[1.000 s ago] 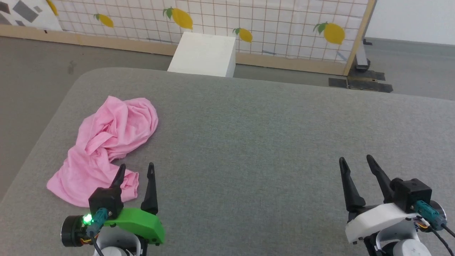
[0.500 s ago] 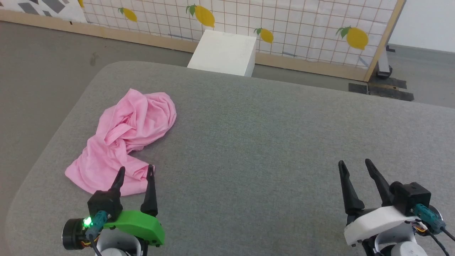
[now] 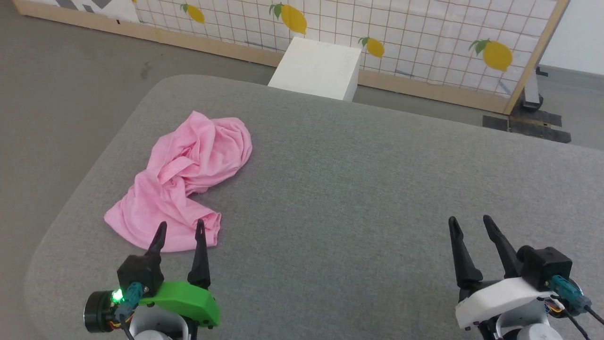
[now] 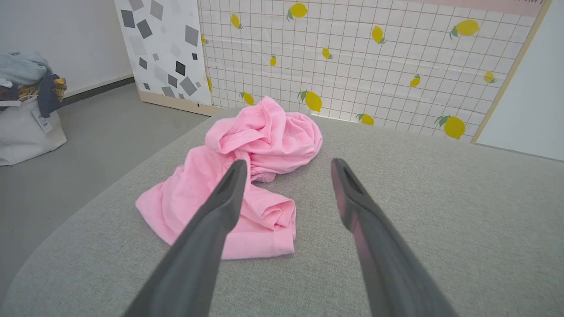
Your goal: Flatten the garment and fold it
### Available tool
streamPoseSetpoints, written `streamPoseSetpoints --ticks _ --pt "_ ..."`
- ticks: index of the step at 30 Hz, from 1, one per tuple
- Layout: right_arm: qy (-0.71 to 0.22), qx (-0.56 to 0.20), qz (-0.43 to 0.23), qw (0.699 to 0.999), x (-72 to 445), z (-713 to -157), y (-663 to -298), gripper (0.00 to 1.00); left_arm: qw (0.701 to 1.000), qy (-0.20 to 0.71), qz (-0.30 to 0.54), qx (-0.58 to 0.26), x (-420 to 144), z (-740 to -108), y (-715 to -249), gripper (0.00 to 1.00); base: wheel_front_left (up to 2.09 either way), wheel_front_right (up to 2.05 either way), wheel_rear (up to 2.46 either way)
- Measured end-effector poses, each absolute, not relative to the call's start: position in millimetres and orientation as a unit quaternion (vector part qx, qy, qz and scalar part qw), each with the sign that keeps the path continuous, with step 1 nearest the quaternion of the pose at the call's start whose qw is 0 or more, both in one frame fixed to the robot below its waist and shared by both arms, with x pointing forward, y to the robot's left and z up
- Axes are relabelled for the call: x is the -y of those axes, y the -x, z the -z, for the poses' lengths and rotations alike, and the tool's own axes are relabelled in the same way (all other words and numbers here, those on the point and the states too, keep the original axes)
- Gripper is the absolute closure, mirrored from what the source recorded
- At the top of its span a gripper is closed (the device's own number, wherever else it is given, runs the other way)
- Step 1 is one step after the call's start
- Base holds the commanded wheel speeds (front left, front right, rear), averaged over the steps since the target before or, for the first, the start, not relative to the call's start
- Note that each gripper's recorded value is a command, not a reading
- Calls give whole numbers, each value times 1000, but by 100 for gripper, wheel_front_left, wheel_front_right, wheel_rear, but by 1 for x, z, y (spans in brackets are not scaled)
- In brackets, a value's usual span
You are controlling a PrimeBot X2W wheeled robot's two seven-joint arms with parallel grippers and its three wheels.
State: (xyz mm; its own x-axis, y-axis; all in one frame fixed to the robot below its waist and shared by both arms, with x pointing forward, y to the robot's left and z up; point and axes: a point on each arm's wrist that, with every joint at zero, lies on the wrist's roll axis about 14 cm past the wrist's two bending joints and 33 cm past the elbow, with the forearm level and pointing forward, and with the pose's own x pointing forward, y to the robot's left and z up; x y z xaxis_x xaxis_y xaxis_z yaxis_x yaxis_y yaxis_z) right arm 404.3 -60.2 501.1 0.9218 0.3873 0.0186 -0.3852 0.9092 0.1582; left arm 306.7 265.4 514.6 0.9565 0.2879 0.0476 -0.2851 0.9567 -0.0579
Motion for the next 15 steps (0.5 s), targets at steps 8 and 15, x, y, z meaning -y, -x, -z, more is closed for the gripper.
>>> streamPoseSetpoints --ticks 8,15 --pt "-87 -8 -211 973 49 -498 -406 0 985 36 -164 34 -275 -513 -297 0 0 0 0" --pt "-92 -11 -221 971 41 -495 -406 0 983 38 -176 37 -280 -512 -290 0 0 0 0"
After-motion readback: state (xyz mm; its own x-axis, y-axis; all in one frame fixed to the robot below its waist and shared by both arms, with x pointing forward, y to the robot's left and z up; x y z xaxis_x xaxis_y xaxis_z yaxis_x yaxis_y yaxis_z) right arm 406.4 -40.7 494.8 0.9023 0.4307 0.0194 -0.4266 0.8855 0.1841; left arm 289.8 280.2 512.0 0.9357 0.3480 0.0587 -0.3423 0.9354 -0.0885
